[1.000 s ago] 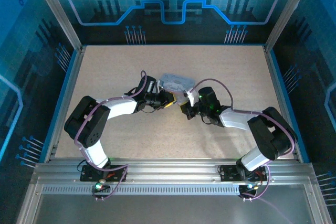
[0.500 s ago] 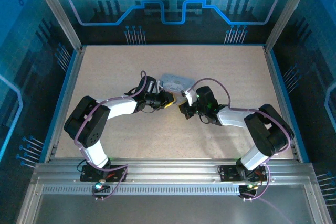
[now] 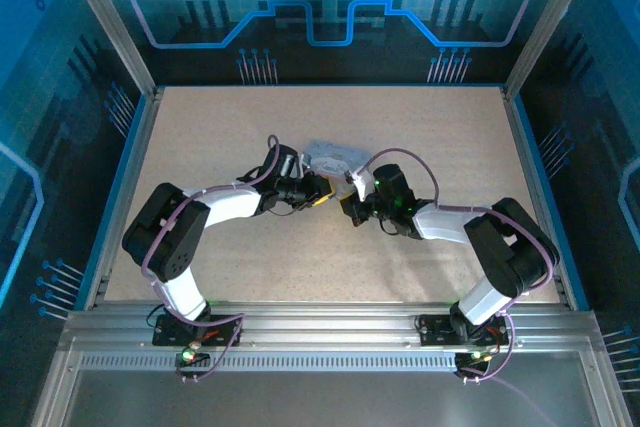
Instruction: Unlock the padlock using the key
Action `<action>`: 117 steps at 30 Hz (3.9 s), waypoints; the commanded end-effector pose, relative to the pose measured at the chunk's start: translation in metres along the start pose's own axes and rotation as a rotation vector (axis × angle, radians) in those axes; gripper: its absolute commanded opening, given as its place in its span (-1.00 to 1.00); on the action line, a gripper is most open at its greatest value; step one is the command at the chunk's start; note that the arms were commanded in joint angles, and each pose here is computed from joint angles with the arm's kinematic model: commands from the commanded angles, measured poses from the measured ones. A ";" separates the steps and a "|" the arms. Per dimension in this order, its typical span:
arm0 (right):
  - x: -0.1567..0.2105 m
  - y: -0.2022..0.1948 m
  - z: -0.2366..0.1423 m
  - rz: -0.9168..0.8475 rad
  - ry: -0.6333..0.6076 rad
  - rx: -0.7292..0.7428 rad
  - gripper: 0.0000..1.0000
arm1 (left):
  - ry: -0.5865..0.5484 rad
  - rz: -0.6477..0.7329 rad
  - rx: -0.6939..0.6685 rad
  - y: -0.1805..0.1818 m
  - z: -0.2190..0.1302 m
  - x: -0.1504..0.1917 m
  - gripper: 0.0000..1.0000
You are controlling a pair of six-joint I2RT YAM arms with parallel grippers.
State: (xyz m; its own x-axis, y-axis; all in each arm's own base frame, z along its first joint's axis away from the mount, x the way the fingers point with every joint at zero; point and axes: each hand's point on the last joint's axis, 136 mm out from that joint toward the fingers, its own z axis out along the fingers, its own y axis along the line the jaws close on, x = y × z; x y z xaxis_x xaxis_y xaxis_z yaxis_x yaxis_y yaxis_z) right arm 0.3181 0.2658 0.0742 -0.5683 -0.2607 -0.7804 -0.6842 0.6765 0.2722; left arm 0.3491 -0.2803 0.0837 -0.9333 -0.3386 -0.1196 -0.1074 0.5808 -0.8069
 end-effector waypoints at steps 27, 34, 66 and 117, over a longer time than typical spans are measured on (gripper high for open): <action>-0.075 0.019 0.010 0.023 -0.266 -0.074 -1.00 | 0.003 0.008 0.062 -0.026 -0.004 0.001 -0.79; -0.101 0.019 0.006 0.072 -0.350 -0.099 -1.00 | 0.003 0.001 0.057 -0.024 -0.002 0.001 -0.79; 0.026 -0.014 0.028 0.173 0.005 -0.021 -1.00 | -0.058 -0.097 0.079 0.010 0.011 -0.004 -0.10; 0.011 0.022 0.013 0.764 0.125 -0.090 -1.00 | -0.179 -0.271 0.225 0.016 -0.006 0.002 -0.10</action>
State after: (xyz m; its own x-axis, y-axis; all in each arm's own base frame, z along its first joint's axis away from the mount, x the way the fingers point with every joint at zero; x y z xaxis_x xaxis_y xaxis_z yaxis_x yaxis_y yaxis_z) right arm 0.3104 0.2814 0.0570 -0.9344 0.1795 -0.3076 -0.1174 0.6601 0.7420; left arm 0.3334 -0.2562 0.0587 -0.8018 -0.5964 0.0374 -0.2869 0.3293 -0.8996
